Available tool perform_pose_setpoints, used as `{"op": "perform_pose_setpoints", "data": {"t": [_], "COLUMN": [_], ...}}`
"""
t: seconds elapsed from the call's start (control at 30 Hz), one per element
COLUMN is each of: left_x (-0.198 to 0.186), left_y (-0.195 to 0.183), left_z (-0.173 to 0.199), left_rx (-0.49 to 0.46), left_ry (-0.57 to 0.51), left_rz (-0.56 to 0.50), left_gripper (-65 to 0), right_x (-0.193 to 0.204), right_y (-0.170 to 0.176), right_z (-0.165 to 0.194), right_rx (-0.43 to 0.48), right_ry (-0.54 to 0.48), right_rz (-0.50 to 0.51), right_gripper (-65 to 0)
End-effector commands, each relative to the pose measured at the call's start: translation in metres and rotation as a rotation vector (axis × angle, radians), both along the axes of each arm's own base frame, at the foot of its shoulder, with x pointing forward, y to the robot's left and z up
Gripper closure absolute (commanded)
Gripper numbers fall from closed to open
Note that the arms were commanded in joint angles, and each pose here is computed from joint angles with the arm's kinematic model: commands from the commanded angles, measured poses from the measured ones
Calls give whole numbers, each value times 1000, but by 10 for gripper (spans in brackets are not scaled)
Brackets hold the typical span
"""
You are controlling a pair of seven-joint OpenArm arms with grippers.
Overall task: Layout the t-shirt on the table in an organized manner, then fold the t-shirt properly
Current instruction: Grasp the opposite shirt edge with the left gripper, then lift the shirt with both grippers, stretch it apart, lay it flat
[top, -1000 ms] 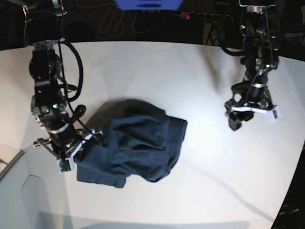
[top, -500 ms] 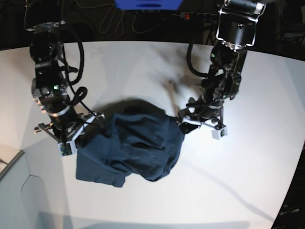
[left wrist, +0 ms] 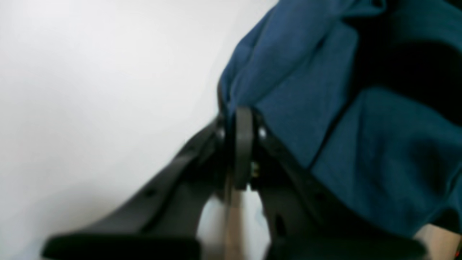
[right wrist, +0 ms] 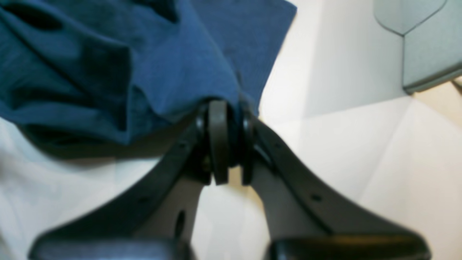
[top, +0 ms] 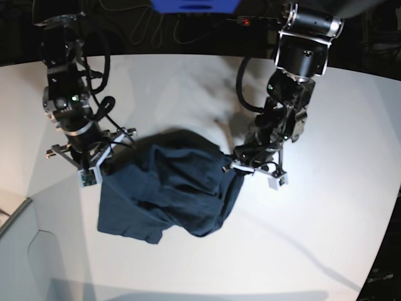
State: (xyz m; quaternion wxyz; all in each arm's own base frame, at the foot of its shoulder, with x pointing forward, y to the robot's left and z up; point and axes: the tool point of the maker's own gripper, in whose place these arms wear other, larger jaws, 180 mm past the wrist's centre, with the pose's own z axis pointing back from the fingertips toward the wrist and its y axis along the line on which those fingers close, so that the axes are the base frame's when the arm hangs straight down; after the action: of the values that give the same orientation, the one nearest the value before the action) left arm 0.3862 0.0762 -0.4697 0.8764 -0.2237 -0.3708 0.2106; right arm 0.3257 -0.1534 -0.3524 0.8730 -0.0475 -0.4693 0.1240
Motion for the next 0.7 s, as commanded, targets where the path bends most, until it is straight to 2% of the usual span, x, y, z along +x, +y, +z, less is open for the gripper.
{"op": "perform_pose_setpoints", "data": {"t": [0.0,0.03,0.13,0.27,0.5,0.67], "left_x": [14,17,19,15,1,4], "left_y": [11,18,38,65,112,130], "left_z": [14,21,48,106,200,222], "left_rx": [11,20,57,129,178,199], "left_ry": [-44,-62,-151,-318,-547,-602], "left_rz": [17,20,21,-2,96,142], "left_gripper": [-21,-1,-1,0,0,0], "right_x": [6,6,6,0,0,14], "right_y": [0,0,-5,-12,-11,-18], "right_z": [13,13,19,36,78,96], "right_rx": [-6,-6,-20,-35,-72,-78], "right_ry": [-49,-49,-62,-106,-211,-265], "right_rz": [12,12,12,9,50,27], "right_gripper": [0,0,0,0,0,0]}}
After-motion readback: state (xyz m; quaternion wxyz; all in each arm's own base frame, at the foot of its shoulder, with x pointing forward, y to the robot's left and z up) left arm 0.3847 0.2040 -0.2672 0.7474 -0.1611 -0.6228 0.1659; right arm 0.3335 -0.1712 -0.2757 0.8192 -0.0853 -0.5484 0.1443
